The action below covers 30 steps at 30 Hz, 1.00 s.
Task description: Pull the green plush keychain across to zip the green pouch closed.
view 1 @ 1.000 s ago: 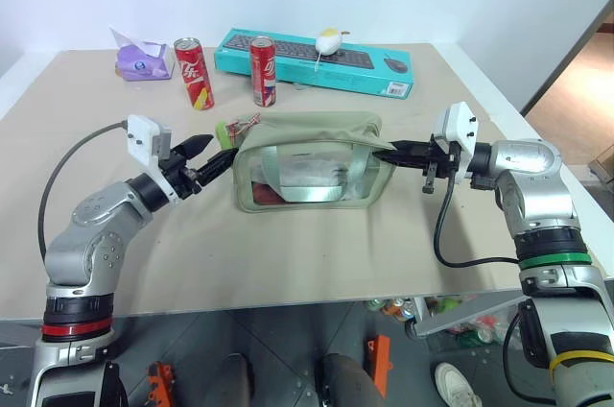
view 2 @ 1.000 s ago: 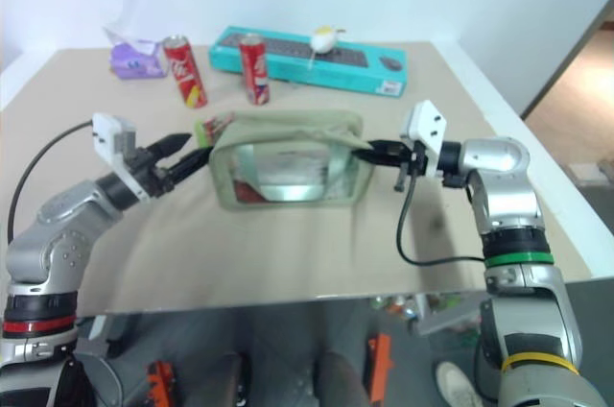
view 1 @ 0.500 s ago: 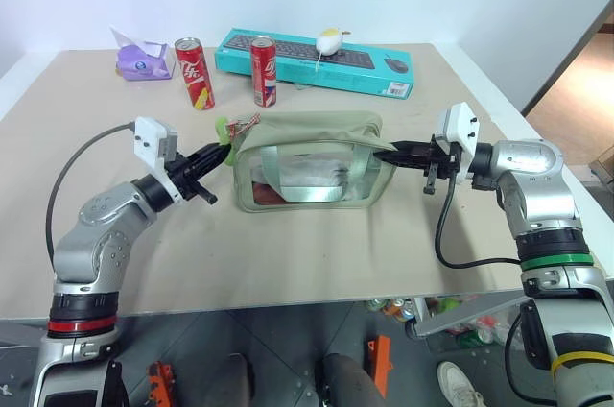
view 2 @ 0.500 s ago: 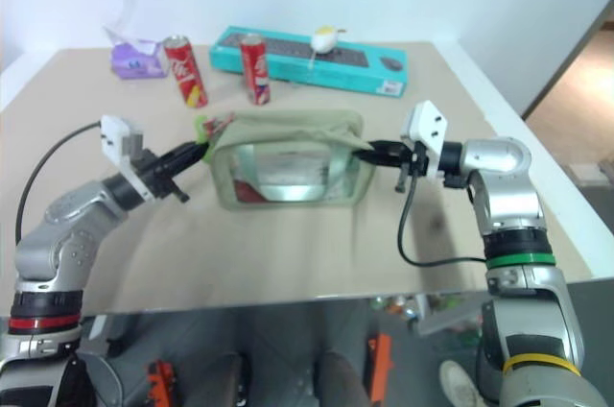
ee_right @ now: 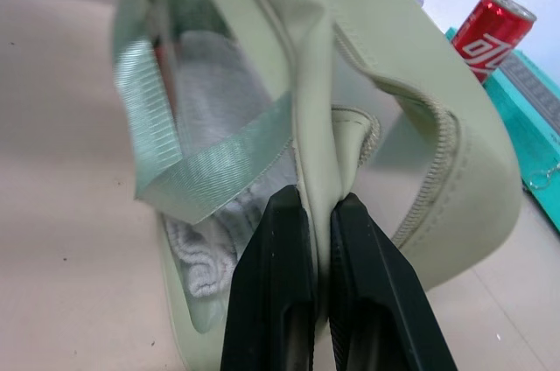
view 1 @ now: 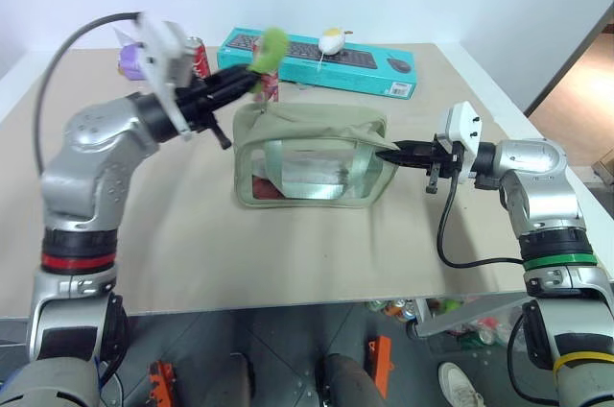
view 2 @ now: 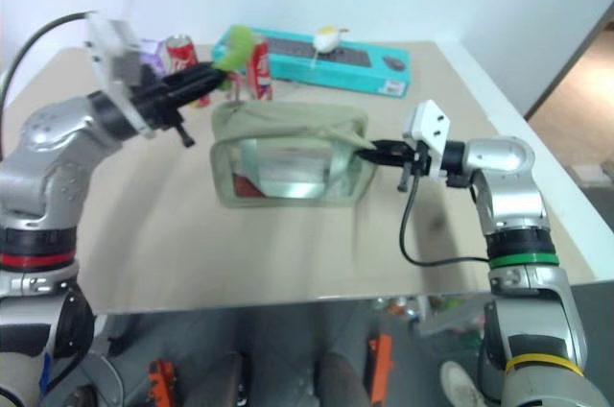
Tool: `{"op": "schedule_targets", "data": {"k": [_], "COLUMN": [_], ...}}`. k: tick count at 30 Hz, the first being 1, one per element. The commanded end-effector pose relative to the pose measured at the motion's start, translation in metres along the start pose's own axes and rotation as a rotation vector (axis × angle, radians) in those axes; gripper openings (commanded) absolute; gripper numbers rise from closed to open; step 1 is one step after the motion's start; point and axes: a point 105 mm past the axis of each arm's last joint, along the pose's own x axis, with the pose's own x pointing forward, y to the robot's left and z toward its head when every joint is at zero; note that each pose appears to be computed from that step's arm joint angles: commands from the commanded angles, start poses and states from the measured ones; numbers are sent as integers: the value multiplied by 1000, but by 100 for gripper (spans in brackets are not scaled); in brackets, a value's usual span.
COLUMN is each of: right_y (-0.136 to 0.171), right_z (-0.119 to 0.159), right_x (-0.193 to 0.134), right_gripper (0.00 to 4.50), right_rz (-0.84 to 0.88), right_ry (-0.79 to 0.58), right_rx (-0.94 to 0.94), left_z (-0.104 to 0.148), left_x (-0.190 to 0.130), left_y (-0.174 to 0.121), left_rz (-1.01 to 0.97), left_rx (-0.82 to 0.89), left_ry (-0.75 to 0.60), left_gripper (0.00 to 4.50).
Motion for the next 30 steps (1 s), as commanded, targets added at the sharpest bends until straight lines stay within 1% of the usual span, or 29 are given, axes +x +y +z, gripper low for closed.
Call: {"op": "schedule_targets", "data": {"k": [1,9,14,15,18,19,21,27,30], "right_y": [-6,-6,-6,-6,-6,-6,-6,-6,-6], "right_z": [9,10,9,9,9,9,9,9,9], "right_x": [-2,-9,-10,-10,-9,-9,-8,-4,-2], "right_gripper": [0,0,0,0,0,0,0,0,0], "right_rz": [-12,-29,-32,-32,-33,-33,-31,-24,-21], "right_ry": [-7,-1,4,4,2,1,0,-7,-9], "right_rx": [-39,-43,-46,-47,-47,-46,-45,-44,-43], "left_z": [-5,-19,-19,-16,-1,3,7,3,7], "left_x": [14,16,14,13,5,3,0,-21,-29], "left_y": [-10,-5,1,2,8,8,10,13,9], "left_rz": [-153,-278,-302,-315,-327,-328,-324,-312,-302], "left_rx": [105,166,171,175,193,205,200,177,141], "left_ry": [58,176,185,182,158,146,135,189,185], "left_gripper": [9,9,9,74,171,212,271,271,271]}}
